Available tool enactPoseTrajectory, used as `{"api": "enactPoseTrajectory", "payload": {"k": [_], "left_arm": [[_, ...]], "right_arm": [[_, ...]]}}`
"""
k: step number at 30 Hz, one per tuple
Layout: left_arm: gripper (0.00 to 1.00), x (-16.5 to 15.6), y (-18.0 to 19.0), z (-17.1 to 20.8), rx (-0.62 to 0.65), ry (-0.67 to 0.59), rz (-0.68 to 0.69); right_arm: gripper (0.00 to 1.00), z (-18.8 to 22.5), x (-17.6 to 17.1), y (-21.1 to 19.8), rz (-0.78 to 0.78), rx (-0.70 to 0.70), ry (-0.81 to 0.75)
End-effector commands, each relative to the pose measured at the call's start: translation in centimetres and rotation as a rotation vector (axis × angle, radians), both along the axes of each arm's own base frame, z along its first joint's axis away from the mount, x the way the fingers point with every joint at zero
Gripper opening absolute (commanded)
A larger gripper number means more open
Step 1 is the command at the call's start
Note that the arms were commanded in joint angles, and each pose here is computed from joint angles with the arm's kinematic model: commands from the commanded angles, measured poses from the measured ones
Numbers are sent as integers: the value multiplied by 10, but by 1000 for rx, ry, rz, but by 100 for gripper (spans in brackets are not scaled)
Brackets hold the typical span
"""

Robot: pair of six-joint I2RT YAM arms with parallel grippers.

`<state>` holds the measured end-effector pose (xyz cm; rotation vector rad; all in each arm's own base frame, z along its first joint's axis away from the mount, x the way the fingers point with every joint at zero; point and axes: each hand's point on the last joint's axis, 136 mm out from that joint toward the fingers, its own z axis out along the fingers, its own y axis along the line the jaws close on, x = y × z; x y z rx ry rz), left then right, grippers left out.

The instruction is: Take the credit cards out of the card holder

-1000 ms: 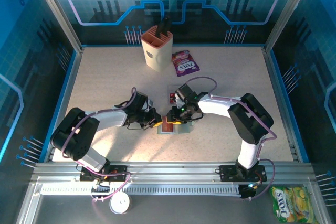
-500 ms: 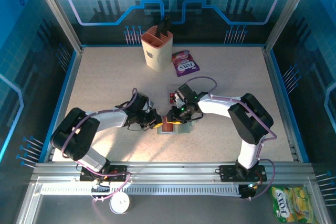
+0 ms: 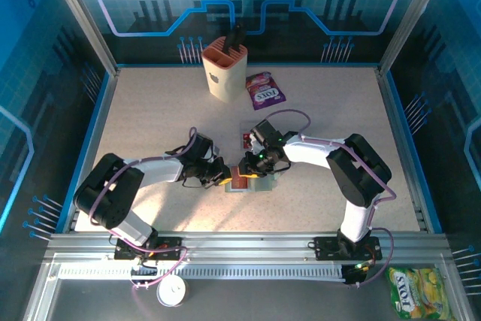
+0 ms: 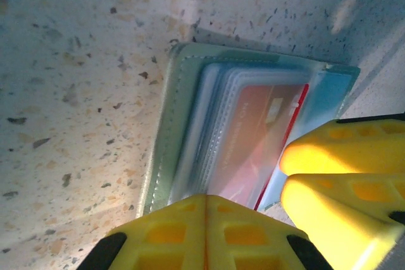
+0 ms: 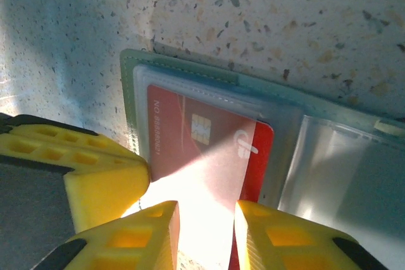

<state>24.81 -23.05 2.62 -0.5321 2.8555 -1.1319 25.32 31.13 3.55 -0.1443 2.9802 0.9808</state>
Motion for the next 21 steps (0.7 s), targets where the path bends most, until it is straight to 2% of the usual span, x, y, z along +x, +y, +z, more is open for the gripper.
{"api": "enactPoseTrajectory", "payload": {"k": [1,21], "left_arm": [[8,-4,2,-7,34,16,-16],[8,-5,4,-9,53,31,-16]], "right_arm": [[30,-2,-5,7,25,13,13],[32,-11,-6,-14,16,-87,-12]]}}
